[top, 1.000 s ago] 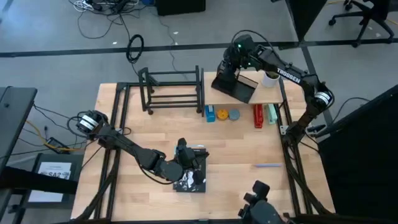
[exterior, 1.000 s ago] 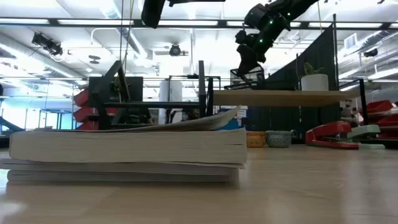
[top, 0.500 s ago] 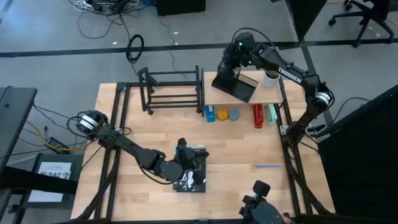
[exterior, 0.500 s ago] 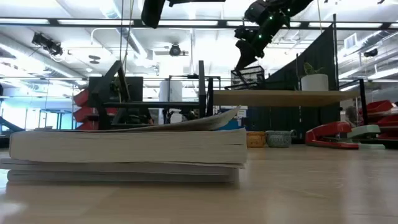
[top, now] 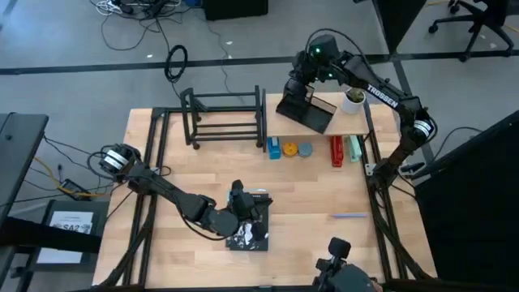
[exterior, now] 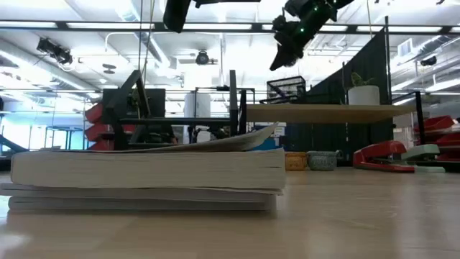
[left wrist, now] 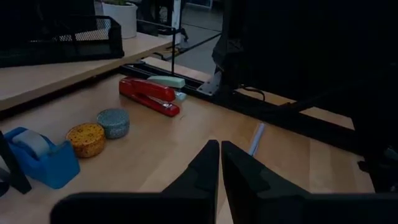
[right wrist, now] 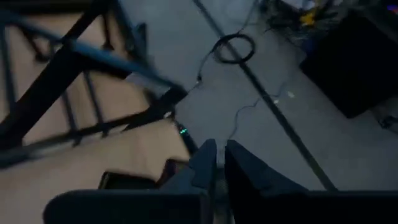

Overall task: Stock shelves
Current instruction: Remove the white vase plant from the shelf

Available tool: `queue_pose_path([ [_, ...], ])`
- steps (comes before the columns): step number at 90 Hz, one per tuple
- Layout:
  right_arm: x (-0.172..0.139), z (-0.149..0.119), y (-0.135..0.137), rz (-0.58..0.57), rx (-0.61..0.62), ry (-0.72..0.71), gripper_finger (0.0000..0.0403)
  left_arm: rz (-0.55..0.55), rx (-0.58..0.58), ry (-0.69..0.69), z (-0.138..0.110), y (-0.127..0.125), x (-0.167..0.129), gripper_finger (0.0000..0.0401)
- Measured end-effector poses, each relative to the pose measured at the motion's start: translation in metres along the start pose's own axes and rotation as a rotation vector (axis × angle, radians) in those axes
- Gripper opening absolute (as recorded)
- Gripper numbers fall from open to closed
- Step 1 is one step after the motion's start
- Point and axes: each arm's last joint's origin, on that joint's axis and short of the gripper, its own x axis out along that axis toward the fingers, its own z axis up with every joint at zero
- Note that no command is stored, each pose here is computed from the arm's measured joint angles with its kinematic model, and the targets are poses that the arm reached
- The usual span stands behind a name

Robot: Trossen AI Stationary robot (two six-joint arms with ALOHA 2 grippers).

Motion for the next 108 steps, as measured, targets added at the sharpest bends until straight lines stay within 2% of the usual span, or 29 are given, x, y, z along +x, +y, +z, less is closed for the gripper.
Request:
queue_pose_path([
  [12, 0.0, -0.007, 0.005, 0.087, -0.007, 0.058, 0.0059, 0.0, 0.0, 0.0, 0.0, 0.0, 0.0, 0.0],
  [36, 0.002, -0.018, -0.002, 0.092, 0.021, 0.1, 0.0101, 0.0, 0.0, 0.0, 0.0, 0.0, 0.0, 0.0],
  [60, 0.007, -0.03, -0.005, 0.123, 0.03, 0.128, 0.0096, 0.0, -0.001, -0.001, 0.0, 0.0, 0.0, 0.0],
  [96, 0.005, -0.032, 0.005, 0.351, -0.017, 0.073, 0.0078, -0.005, -0.016, -0.012, 0.002, -0.001, 0.0, 0.0],
  [108, 0.006, -0.03, 0.007, 0.328, -0.038, 0.079, 0.0084, -0.007, -0.019, -0.015, 0.002, -0.001, 0.0, 0.0],
])
